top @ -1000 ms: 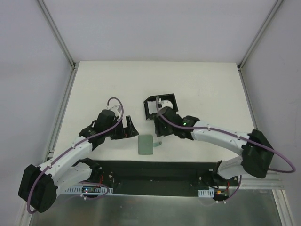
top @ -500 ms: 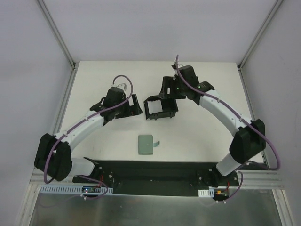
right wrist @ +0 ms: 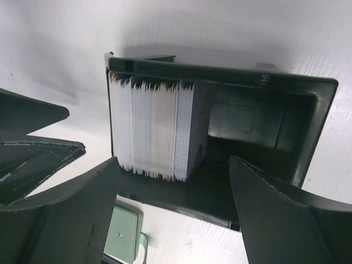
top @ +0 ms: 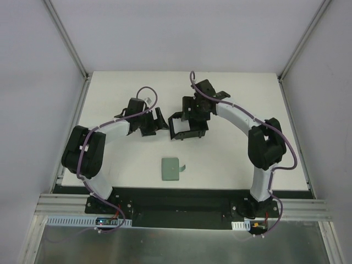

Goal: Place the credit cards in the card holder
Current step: Pick up the credit card from the storage box.

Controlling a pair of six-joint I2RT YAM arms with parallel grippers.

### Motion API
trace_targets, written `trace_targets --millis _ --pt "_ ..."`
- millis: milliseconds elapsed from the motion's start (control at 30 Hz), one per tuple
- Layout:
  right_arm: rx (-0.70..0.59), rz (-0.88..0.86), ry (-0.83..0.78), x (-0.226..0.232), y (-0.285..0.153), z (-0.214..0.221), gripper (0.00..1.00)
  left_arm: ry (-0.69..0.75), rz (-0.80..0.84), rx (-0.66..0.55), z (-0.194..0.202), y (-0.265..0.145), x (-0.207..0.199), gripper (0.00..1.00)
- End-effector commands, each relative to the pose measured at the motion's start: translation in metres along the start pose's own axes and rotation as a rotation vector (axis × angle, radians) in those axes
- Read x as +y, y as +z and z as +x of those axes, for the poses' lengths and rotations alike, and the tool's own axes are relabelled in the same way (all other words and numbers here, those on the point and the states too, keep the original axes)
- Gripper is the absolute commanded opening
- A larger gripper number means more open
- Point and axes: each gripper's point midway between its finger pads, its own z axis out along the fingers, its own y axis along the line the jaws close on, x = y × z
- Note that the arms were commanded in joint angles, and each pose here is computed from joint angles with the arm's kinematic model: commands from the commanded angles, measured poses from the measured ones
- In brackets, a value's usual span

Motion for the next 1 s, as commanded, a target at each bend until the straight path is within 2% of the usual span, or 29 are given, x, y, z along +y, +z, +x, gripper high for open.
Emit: trace_targets --millis 0,167,267,467,767,967 --pt "-0.01 -0.016 0.026 0.004 0.004 -0.012 0.83 -0.026 0.129 -0.002 -0.01 0.009 -0.023 0.81" --pt "0.02 -0.036 0.065 0.006 0.025 -0.011 0.84 -0.053 0.12 0.017 0.002 0.018 -0.011 0.7" --pt "0.034 -0.05 0.098 0.008 0.036 -0.01 0.85 -0.059 0.137 0.038 0.01 0.023 -0.009 0.59" --pt "0.041 -0.082 0.138 0.014 0.048 -0.009 0.86 -0.088 0.158 0.06 0.017 0.03 -0.006 0.49" --pt "0.06 -0.156 0.15 0.026 0.042 -0.003 0.84 -0.079 0.197 0.106 0.026 0.042 -0.016 0.46" --pt "0.052 -0.185 0.145 0.032 0.033 -0.007 0.79 -0.073 0.205 0.123 0.031 0.045 -0.02 0.44"
